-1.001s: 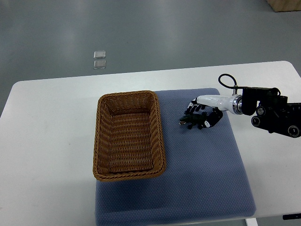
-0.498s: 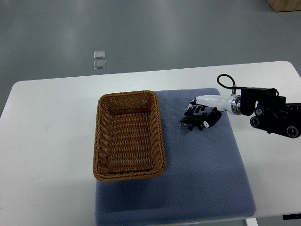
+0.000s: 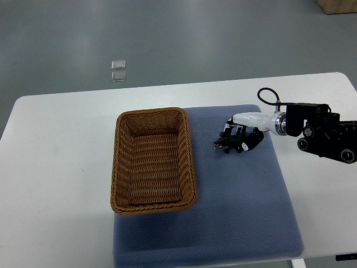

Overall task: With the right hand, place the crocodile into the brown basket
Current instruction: 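Tighten the right hand's grip on the crocodile, then lift the crocodile with the right hand and carry it over the basket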

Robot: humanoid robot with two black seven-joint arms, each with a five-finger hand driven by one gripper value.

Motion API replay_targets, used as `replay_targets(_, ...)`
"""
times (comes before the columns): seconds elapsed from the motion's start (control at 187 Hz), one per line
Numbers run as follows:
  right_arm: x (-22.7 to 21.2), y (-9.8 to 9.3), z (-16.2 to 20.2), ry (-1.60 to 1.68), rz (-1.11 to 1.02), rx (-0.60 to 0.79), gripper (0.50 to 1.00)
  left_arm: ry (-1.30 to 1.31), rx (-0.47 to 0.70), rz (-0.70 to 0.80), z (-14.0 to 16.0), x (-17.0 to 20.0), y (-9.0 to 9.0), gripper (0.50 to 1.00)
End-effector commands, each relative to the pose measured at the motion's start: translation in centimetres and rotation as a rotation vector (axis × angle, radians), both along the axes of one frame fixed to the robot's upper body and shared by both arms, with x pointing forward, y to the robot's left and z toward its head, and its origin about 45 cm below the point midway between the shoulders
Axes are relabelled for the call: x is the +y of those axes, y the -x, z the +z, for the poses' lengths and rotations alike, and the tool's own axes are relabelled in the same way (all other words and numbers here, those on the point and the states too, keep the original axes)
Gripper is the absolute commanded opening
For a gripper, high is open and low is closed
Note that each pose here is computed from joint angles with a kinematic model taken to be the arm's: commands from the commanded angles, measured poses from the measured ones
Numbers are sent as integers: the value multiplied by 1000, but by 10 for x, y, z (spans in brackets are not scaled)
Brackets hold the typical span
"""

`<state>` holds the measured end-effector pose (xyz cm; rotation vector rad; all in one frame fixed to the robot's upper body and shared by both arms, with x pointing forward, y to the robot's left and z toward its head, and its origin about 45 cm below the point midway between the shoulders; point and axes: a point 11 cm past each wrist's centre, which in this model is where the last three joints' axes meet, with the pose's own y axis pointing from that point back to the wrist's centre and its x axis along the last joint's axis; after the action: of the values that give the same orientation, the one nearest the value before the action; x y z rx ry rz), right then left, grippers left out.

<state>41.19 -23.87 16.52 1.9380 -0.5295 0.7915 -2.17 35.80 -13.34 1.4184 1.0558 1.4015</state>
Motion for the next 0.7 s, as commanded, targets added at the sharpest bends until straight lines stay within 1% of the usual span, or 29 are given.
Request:
replay_targets(0.0,-2,-1,2,1,-4,-3,521,-1,0,-1,0,0,0,1000)
replay_targets(0.016,-2,-1,2,1,-3,-5,511,-1,0,-1,0,0,0,1000)
replay_targets(0.08,0,-4,7,-1,-1,-16,500,-1,-1,1,0,0,0,1000)
replay_targets(0.455,-7,-10,17,1,-14,-33,500,1,-1,1,0,0,0,1000)
replay_targets(0.567,-11,-15,28,0,-21,-52,500,-1,-1,1,0,0,0,1000)
replay_targets(0.696,-15,-18,35,-1,-23,-57,500,-1,-1,1,0,0,0,1000)
